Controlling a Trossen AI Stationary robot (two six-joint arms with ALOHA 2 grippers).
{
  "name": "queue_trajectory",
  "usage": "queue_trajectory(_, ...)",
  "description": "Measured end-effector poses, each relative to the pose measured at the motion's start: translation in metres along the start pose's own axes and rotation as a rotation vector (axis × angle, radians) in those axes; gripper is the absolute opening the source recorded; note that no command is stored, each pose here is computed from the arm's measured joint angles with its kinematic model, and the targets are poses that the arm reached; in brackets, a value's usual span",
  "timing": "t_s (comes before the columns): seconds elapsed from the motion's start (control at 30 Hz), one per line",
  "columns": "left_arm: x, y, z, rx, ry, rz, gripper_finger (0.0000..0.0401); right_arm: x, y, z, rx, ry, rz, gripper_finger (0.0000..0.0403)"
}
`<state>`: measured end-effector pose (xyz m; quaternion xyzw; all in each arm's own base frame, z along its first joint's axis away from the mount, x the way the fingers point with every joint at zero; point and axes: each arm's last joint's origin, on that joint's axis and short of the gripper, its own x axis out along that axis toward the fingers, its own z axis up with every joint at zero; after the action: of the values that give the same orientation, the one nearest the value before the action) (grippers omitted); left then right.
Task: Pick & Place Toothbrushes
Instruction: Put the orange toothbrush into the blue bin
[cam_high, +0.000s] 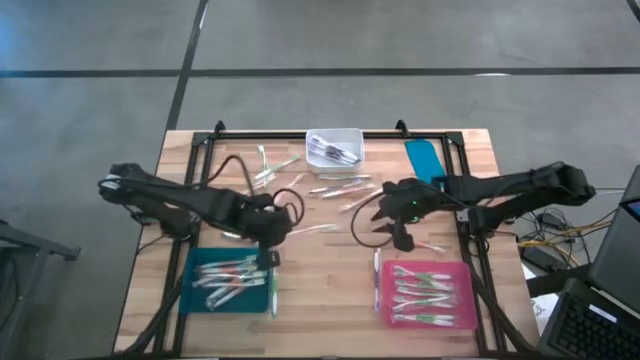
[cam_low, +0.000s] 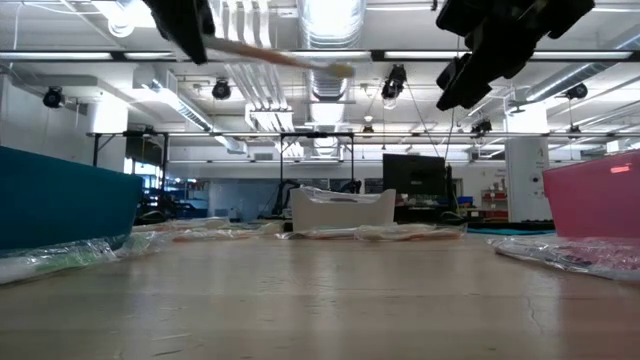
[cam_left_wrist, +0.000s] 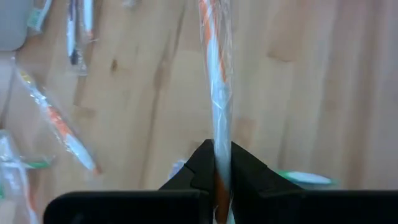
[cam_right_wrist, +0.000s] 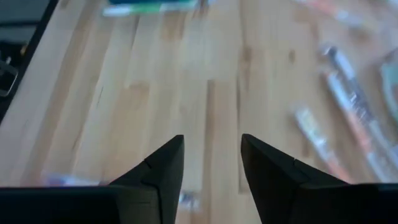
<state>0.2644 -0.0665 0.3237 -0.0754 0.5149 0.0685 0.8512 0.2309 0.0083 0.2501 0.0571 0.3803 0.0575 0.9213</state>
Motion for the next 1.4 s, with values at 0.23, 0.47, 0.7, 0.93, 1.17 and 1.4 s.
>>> queue_trajectory(0.23, -0.031, -0.023, -0.022, 0.004, -0.042, -0.096, 0.0025, 0.007, -0.009, -0.006, -0.018, -0.169, -0.045, 0.0131)
queue_trajectory(0.47, -0.045, -0.05, -0.057, 0.095, 0.054, -0.132, 0.0025, 0.014, -0.025, -0.009, 0.014, -0.231, -0.091, 0.0123)
queue_trajectory(0.7, -0.055, -0.072, -0.091, 0.105, 0.126, -0.089, 0.0025, 0.011, -0.034, -0.004, 0.026, -0.308, -0.121, 0.0136)
queue_trajectory(0.93, -0.053, -0.085, -0.122, 0.219, 0.095, -0.041, 0.0025, 0.01, -0.035, -0.001, 0.013, -0.332, -0.124, 0.0156)
queue_trajectory(1.17, -0.041, -0.082, -0.146, 0.291, 0.137, -0.006, 0.0025, 0.011, -0.035, -0.002, 0.018, -0.33, -0.123, 0.0168)
queue_trajectory(1.4, -0.043, -0.067, -0.164, 0.228, 0.114, -0.035, 0.0025, 0.011, -0.035, -0.002, 0.017, -0.33, -0.123, 0.0161)
